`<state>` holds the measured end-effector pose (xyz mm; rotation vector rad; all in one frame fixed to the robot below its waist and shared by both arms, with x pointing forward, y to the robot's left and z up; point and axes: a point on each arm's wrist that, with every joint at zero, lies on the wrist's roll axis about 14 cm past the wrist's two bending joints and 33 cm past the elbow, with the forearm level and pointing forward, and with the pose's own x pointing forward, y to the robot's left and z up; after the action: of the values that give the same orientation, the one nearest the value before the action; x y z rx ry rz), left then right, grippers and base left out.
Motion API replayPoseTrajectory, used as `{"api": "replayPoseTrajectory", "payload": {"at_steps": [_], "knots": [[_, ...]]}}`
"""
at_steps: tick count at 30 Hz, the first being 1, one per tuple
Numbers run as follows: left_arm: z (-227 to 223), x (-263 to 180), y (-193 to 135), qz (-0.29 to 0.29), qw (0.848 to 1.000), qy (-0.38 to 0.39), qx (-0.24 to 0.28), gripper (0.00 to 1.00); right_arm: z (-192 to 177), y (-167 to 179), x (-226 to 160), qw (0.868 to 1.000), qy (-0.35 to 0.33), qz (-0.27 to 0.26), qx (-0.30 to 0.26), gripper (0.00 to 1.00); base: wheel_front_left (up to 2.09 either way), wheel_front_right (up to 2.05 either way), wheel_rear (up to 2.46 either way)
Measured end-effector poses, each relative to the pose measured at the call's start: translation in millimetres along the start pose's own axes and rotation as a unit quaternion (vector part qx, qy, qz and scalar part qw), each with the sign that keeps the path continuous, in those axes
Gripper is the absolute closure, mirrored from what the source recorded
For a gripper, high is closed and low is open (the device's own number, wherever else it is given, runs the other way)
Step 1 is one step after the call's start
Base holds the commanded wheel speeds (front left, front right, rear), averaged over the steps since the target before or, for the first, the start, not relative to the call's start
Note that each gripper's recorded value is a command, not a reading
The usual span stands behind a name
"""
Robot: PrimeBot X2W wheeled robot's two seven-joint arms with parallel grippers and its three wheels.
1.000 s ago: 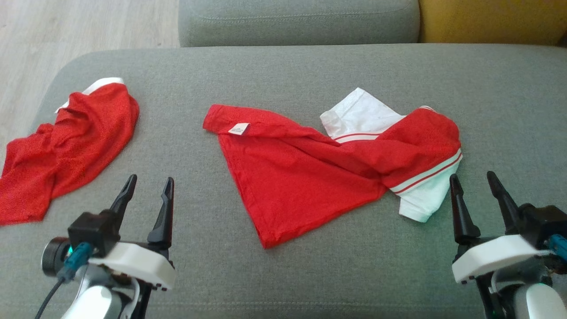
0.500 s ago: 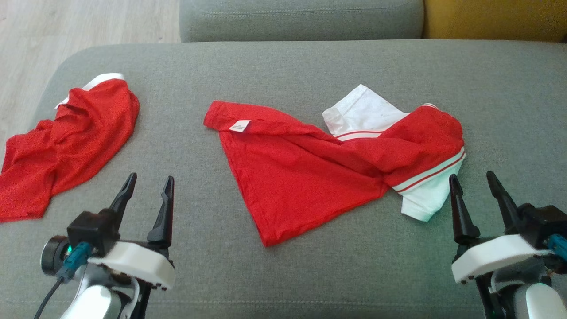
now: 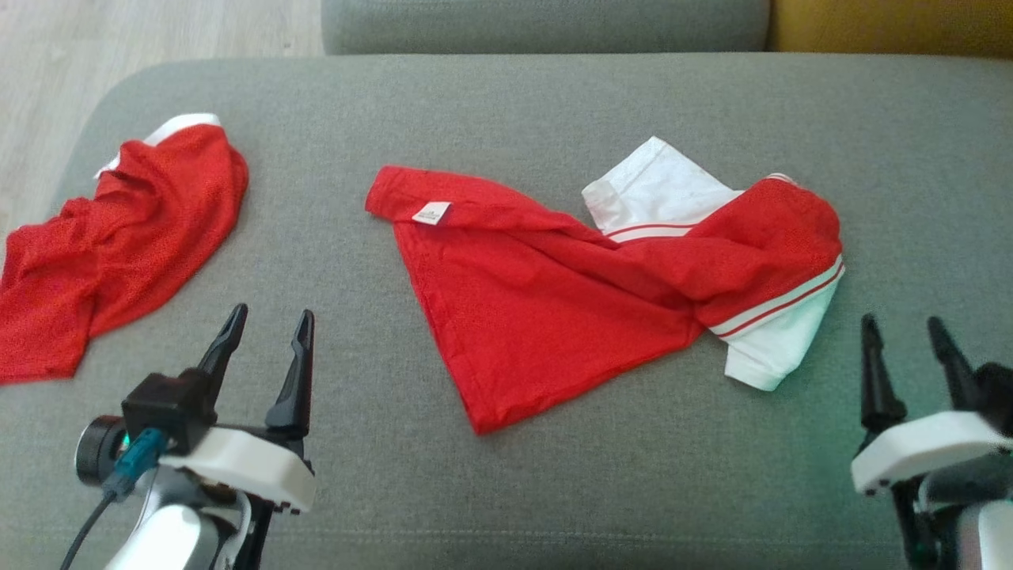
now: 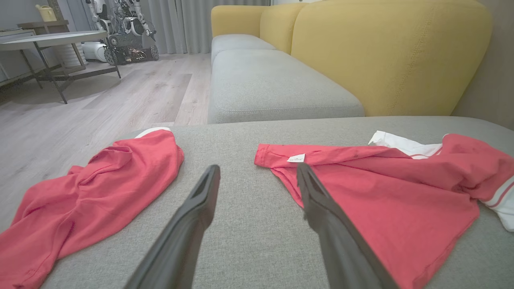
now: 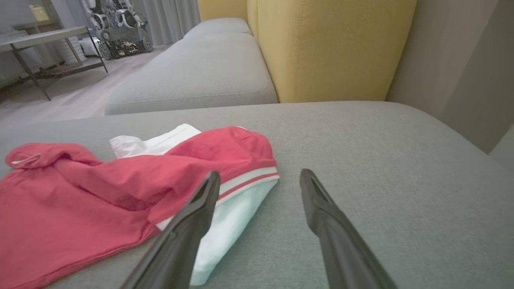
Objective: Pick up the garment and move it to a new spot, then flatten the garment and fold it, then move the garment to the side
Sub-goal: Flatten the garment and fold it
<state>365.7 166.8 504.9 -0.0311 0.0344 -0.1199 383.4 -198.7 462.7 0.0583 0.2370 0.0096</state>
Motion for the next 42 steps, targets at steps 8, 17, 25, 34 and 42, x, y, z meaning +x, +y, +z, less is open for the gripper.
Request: {"api": "replayPoseTrajectory", "payload": {"at_steps": [8,17,25,34,42], "knots": [[-1.5,18.8,0.9,-0.007,1.0,-0.004,-0.003,0.0,-26.5,4.5,32.9,0.998,0.058,0.003,-0.006,0.0,0.0,0.0,0.0],[-15.0,31.8,5.2,-0.001,1.0,0.008,-0.01,0.0,-69.6,14.7,53.2,0.99,0.144,0.015,0.002,0.0,0.0,0.0,0.0],[-24.1,36.0,5.9,0.0,1.0,0.015,-0.013,0.0,-85.3,13.8,54.7,0.983,0.178,0.012,0.038,1.0,0.0,0.0,0.0],[-19.3,40.2,-2.7,-0.014,1.0,0.005,-0.015,0.0,-57.3,-14.9,42.9,0.989,0.115,-0.027,0.084,1.0,0.0,0.0,0.0],[-13.9,41.5,-7.4,-0.021,1.0,-0.004,-0.015,0.0,-41.5,-21.7,32.9,0.993,0.089,-0.033,0.075,1.0,0.0,0.0,0.0]]}}
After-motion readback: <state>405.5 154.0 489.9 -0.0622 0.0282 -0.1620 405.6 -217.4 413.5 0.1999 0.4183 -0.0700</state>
